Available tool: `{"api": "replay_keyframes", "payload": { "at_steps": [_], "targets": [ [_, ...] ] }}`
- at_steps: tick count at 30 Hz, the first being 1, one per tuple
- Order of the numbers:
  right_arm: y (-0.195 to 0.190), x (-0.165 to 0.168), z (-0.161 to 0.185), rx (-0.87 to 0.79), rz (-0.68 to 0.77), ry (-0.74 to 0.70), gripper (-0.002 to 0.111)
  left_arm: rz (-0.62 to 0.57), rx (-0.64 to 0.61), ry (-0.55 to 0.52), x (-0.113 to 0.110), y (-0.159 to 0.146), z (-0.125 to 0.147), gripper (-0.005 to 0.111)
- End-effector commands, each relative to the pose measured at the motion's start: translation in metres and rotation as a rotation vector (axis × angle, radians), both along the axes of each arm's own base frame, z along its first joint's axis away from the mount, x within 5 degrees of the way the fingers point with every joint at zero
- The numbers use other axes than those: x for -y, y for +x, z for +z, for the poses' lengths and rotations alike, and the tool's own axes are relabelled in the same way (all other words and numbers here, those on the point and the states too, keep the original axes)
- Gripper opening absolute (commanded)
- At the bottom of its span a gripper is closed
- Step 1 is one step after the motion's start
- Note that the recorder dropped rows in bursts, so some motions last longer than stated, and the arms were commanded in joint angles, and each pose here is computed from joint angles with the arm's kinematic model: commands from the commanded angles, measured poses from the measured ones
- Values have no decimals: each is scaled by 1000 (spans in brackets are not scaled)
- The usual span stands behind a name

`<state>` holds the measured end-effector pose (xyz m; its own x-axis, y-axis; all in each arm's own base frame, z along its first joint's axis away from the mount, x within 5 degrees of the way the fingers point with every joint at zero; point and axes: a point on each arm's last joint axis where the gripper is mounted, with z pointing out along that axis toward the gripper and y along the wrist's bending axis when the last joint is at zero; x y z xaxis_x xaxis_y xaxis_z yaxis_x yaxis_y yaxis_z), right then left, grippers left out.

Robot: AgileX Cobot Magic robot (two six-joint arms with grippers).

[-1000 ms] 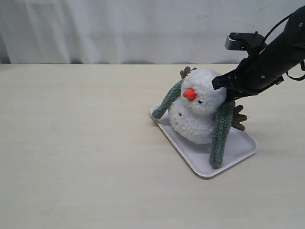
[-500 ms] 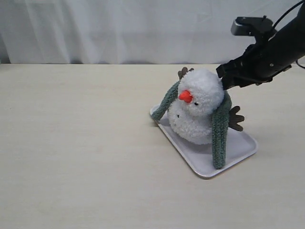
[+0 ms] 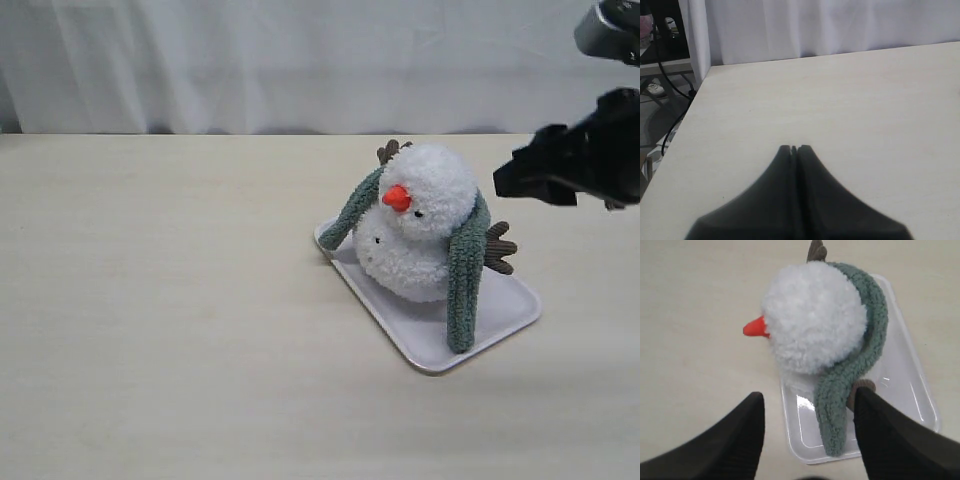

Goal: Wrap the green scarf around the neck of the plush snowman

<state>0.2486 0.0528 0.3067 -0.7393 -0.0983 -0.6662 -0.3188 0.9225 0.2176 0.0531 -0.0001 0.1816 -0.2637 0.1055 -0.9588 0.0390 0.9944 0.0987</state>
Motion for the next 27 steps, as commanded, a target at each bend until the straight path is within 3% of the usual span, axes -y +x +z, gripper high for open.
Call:
{"api": "replay_keyframes", "payload": {
  "at_steps": [1, 8, 13, 18, 27],
  "targets": [
    [-36, 6, -33, 89, -42, 18, 52, -9, 9, 2, 0, 0, 0, 0],
    [-47, -7, -93, 80, 26, -3, 53, -9, 9, 2, 0, 0, 0, 0],
    [-28, -19, -129, 63, -2, -174, 67, -9, 9, 2, 0, 0, 0, 0],
    [-16, -14, -157, 9, -117, -260, 67, -9, 9, 2, 0, 0, 0, 0],
    [1, -33, -179, -124, 11, -220, 59, -9, 11, 2, 0, 0, 0, 0]
  ]
}}
